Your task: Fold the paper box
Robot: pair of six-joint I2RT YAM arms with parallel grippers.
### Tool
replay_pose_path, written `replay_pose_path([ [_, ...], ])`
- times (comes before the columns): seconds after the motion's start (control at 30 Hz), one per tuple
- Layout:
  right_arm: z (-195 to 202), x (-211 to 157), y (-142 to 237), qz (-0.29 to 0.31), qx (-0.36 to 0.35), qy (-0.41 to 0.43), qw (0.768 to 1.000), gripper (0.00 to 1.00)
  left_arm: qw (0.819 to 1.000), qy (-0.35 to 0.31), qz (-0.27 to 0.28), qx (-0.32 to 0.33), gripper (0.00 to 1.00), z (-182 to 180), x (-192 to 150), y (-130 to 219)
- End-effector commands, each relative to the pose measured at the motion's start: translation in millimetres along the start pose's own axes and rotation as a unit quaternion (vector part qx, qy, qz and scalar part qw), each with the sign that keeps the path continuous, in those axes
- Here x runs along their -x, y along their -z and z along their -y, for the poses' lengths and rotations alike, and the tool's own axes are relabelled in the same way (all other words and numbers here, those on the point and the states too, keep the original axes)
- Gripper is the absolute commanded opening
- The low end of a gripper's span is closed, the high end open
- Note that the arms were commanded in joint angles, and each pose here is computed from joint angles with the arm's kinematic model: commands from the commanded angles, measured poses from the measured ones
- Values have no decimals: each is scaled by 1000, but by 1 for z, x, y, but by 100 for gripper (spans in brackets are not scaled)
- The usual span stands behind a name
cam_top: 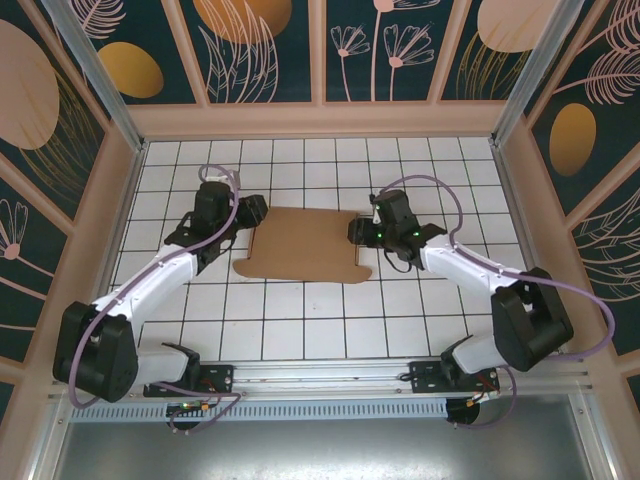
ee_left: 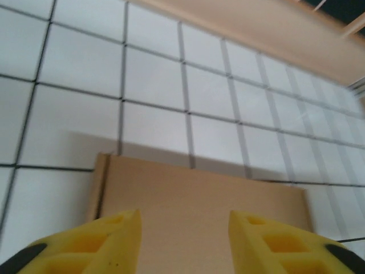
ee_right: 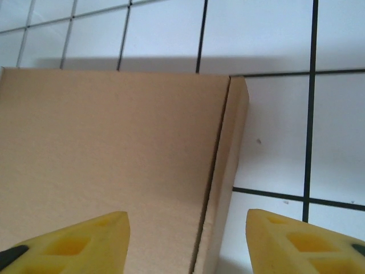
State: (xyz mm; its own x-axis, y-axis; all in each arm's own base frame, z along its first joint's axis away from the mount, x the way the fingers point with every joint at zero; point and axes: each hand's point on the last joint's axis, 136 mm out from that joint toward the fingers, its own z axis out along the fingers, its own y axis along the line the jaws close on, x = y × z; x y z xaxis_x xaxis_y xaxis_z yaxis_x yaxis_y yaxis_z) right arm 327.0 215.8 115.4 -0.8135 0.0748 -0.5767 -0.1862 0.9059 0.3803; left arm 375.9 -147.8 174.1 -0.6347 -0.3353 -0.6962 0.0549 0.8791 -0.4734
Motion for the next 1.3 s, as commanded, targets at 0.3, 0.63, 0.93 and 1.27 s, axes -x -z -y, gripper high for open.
replay_pose_path([
  [0.3,30,-40,-46,-71,-47,-10,996,47,987,-8,-103,120,51,-77,-73,-42],
  [0.63,15,-24,-26,-36,31,-30,998,56,985,22,-128,115,28,-93,-108,-61],
  [0.93,18,3,-15,-20,202,-146,968,74,986,30,-152,62,13,-83,-110,-71],
  [1.27,30,6,-39,-41,261,-187,946,78,979,42,-193,50,6,-95,-129,-77],
])
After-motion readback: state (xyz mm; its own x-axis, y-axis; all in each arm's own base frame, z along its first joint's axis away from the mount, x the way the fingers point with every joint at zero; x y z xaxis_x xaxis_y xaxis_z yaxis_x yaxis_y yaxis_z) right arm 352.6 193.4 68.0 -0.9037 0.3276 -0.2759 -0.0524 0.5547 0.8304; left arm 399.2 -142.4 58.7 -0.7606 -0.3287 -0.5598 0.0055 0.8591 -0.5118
